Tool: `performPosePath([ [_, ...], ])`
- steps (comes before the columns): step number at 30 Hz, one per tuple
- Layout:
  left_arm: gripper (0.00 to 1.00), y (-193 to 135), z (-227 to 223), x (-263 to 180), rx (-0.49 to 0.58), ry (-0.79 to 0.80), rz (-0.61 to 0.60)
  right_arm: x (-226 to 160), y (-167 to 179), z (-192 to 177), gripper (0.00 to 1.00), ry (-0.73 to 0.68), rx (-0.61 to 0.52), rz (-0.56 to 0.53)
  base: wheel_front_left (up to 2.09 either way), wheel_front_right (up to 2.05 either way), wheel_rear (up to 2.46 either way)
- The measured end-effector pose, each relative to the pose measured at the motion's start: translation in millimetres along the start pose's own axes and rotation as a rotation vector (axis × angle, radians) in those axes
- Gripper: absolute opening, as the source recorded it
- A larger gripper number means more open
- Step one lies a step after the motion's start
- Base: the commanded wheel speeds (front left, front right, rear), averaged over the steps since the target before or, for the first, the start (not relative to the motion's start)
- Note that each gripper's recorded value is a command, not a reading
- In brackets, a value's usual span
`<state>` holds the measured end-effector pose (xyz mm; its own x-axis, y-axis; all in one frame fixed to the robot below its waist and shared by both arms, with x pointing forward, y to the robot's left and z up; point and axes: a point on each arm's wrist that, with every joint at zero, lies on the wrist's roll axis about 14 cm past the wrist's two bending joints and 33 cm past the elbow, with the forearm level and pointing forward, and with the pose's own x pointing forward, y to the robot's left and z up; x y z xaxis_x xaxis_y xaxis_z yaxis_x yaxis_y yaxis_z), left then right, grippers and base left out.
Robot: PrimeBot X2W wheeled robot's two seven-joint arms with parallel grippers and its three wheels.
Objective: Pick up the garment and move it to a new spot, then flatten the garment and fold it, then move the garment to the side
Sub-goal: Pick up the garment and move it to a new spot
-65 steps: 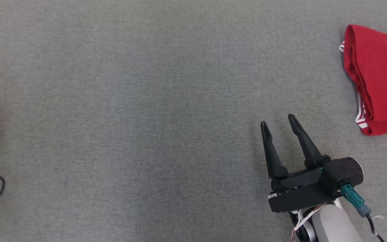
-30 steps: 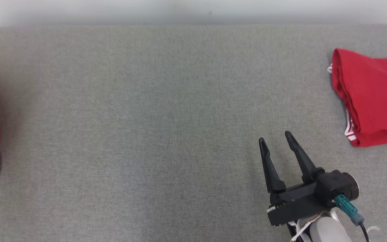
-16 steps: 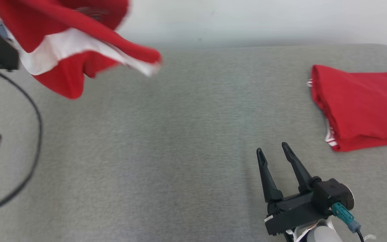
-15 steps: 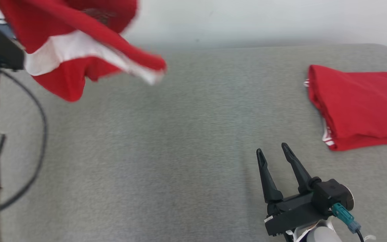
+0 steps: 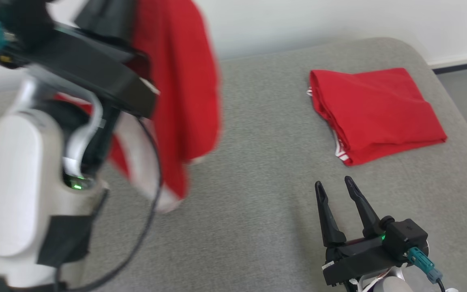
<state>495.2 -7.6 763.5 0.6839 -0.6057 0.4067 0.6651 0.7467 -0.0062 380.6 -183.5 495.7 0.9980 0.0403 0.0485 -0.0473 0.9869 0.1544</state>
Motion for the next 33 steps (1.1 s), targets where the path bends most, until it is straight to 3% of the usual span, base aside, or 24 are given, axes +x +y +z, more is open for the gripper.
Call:
performPosePath([
  [4, 0.0, -28, -17, 8, -0.07, 0.017, -0.066, -6, -12, 0, 1.0, 0.003, 0.0, -0.038, 0.0, 0.0, 0.0],
  [9, 0.0, -37, -42, 7, -0.159, 0.048, -0.061, -8, -19, -1, 1.0, 0.006, 0.0, -0.062, 0.0, 0.0, 0.0],
  [15, 0.0, -16, -106, -21, -0.244, 0.169, 0.059, -5, -21, -3, 1.0, 0.012, 0.004, -0.067, 0.0, 0.0, 0.0],
  [22, 0.0, 4, -197, -94, -0.337, 0.386, 0.222, -1, -20, -12, 1.0, 0.035, 0.012, -0.063, 0.0, 0.0, 0.0],
  [29, 0.0, 37, -255, -164, -0.285, 0.55, 0.374, 8, -11, -16, 1.0, 0.044, 0.015, -0.031, 0.0, 0.0, 0.0],
  [33, 0.0, 40, -264, -178, -0.266, 0.556, 0.394, 8, -7, -13, 1.0, 0.038, 0.013, -0.021, 0.0, 0.0, 0.0],
])
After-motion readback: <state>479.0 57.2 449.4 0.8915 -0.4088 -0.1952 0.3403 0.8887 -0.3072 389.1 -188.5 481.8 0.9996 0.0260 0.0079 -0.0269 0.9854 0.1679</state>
